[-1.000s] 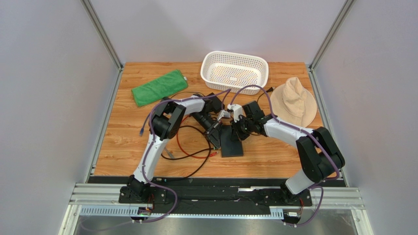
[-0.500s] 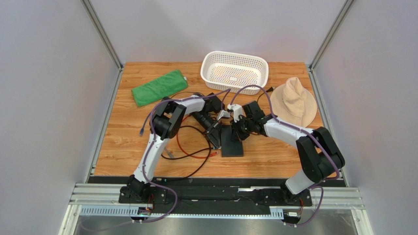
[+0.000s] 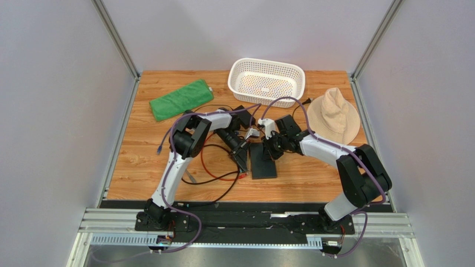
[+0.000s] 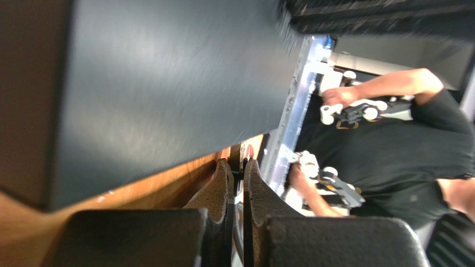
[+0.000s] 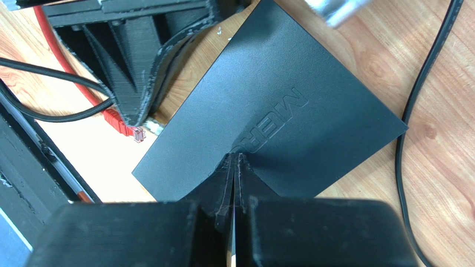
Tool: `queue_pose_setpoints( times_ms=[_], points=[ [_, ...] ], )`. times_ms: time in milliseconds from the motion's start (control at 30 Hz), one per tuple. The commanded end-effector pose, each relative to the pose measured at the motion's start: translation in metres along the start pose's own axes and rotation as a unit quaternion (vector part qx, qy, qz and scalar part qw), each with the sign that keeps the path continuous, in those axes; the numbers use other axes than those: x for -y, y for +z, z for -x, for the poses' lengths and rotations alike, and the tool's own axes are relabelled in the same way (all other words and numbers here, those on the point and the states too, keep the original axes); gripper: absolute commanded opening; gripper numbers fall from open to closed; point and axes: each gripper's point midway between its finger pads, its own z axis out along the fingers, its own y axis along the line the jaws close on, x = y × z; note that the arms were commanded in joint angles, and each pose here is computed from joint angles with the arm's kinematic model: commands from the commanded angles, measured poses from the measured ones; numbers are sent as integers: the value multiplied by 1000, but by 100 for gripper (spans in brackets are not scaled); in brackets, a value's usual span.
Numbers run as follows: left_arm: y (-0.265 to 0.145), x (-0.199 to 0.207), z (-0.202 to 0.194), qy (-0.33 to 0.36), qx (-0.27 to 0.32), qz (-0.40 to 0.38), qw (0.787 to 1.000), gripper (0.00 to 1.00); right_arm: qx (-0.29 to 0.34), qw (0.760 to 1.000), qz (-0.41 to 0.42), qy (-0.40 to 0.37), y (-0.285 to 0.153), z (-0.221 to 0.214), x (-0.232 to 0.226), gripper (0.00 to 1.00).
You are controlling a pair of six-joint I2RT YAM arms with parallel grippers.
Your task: Pull the plug from the switch port
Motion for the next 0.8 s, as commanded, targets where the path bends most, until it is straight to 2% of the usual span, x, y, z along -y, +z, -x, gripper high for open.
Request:
queue_pose_setpoints(
  times_ms=[0, 133, 233, 300, 400, 433, 533, 567, 633, 667, 700, 733, 767],
  points=[
    [-3, -18, 8, 58, -6, 34, 998, 0, -18, 1000, -20, -4, -2, -14, 7, 1],
    [-17, -9, -5, 56, -17, 38, 998, 0, -11, 1000, -22, -6, -4, -12, 7, 1],
    [-51, 6, -5, 71, 12, 63, 995, 0, -12, 1000, -21, -7, -4, -13, 7, 1],
    [-81, 2, -2, 81, 33, 115, 990, 0, -8, 1000, -21, -8, -6, -12, 6, 1],
    [-136, 6, 5, 117, 63, 213, 968, 0, 4, 1000, -21, -15, -9, -9, 5, 0],
    [-158, 16, 13, 139, 81, 246, 956, 0, 19, 999, -25, -20, -13, -3, 4, 0],
    [-220, 25, 24, 153, 125, 339, 920, 0, 52, 997, -35, -36, -25, 17, 2, 0],
    [-233, 27, 27, 144, 139, 367, 908, 3, 71, 996, -41, -47, -32, 35, 2, 2],
    [-273, 36, 39, 162, 183, 452, 858, 19, 83, 993, -66, -59, -43, 51, 8, 12],
    [-290, 43, 55, 172, 227, 478, 831, 40, 106, 989, -83, -64, -56, 73, 13, 17],
    [-305, 46, 56, 161, 249, 511, 807, 57, 116, 986, -97, -64, -63, 84, 18, 26],
    [-314, 57, 54, 158, 276, 527, 788, 89, 116, 985, -112, -57, -70, 88, 25, 34],
    [-322, 64, 61, 149, 311, 533, 773, 98, 124, 983, -125, -41, -80, 94, 35, 44]
  ],
)
